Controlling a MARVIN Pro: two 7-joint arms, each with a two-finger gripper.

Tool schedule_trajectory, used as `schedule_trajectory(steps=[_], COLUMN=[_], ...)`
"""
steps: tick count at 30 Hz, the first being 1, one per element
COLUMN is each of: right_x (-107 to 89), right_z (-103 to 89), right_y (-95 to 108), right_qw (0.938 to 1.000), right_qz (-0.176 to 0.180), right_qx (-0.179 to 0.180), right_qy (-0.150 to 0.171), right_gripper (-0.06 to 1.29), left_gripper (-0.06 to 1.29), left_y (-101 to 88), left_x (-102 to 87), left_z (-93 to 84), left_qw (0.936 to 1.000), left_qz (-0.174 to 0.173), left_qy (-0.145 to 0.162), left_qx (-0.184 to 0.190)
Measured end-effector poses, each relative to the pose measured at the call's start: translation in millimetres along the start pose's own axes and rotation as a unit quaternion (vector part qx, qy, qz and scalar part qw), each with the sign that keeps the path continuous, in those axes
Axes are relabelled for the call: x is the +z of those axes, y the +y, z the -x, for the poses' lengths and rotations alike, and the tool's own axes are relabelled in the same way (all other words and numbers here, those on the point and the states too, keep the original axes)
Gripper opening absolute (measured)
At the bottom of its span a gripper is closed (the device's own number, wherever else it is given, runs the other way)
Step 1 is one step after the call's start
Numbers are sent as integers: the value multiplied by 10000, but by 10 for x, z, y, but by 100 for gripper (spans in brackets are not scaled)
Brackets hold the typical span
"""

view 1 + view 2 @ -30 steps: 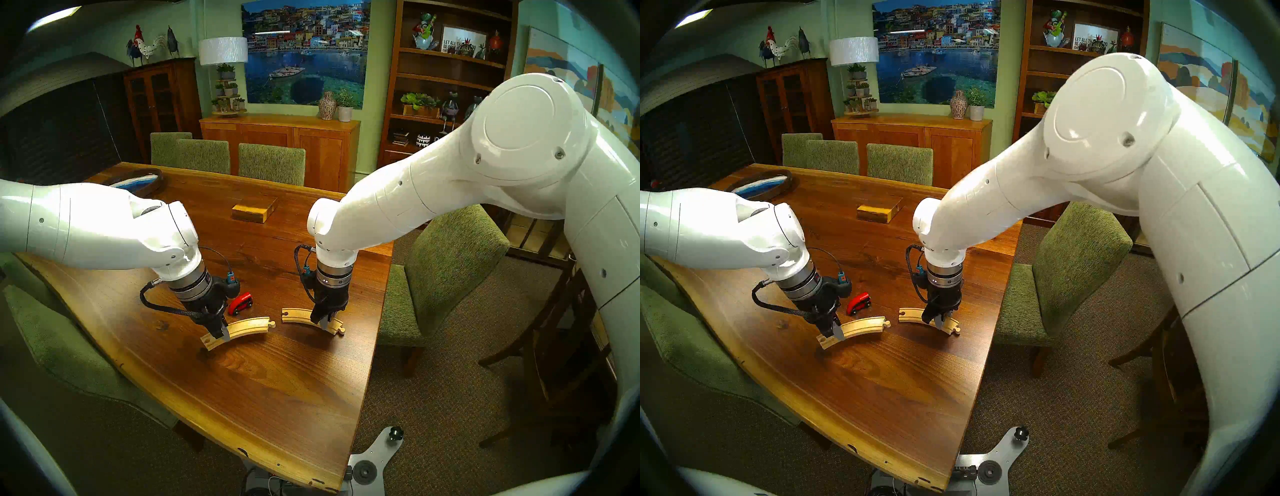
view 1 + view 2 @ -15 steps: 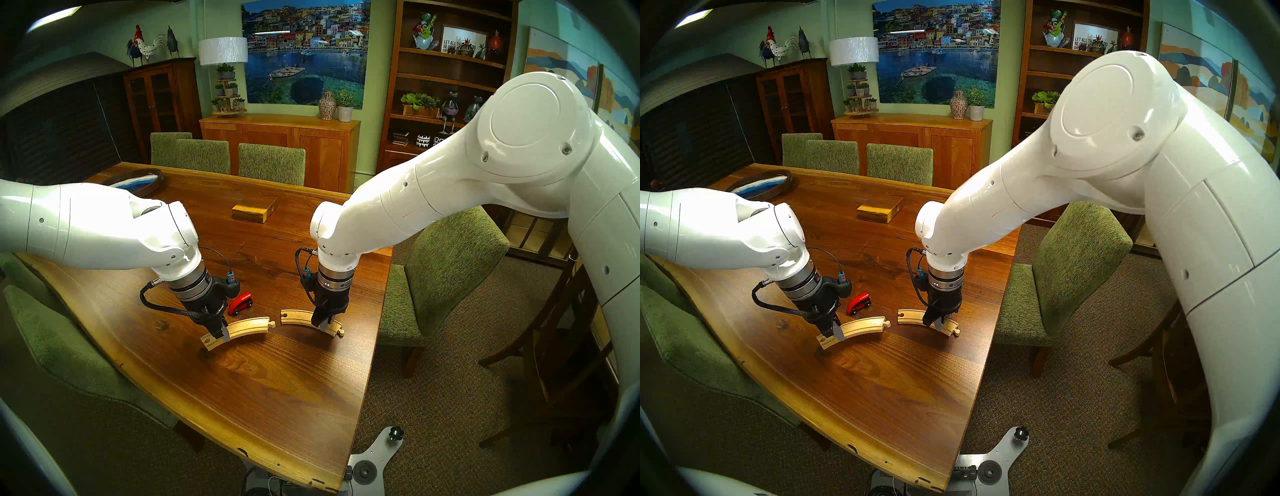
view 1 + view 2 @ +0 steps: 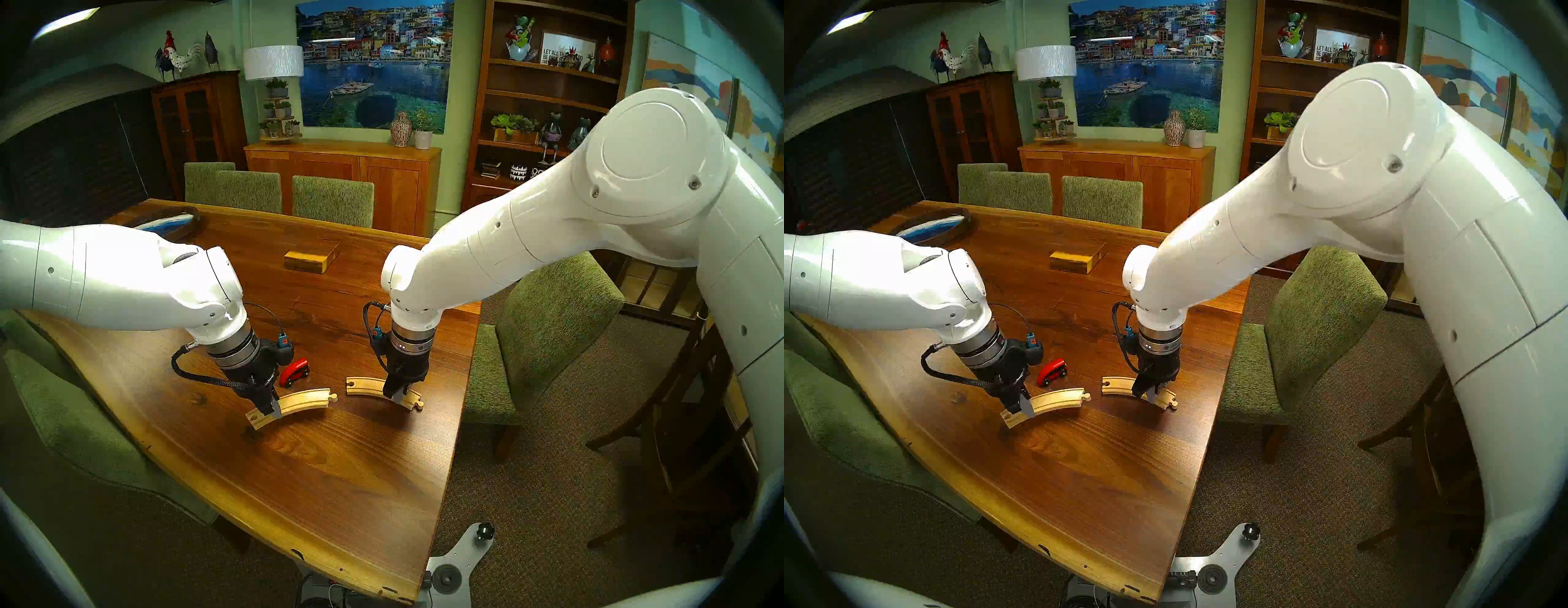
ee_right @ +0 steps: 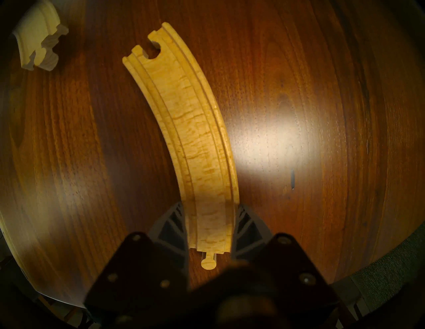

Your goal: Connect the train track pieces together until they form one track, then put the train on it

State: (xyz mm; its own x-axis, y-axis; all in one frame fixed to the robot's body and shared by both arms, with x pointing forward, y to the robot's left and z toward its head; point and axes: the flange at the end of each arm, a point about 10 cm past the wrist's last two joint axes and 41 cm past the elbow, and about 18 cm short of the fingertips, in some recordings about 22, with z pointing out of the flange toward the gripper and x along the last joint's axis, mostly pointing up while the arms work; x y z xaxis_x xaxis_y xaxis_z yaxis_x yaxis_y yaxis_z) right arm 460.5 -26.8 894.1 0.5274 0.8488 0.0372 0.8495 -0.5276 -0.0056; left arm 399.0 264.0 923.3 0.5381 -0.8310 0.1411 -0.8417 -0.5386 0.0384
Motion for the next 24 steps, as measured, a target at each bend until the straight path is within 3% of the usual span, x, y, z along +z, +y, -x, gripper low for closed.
schedule_trajectory(steps=[24], right_x=[27], right_z=[-43], right_y=[28], right_qw=[10000], right_qz=[-65], right_qx=[-36], right_qy=[-19], right_gripper=[18], left_gripper=[20], left_y=[0], left_x=[0], left_z=[0], left_qw=[10000], left_qz=[-1], left_qy=[0], left_qx=[0])
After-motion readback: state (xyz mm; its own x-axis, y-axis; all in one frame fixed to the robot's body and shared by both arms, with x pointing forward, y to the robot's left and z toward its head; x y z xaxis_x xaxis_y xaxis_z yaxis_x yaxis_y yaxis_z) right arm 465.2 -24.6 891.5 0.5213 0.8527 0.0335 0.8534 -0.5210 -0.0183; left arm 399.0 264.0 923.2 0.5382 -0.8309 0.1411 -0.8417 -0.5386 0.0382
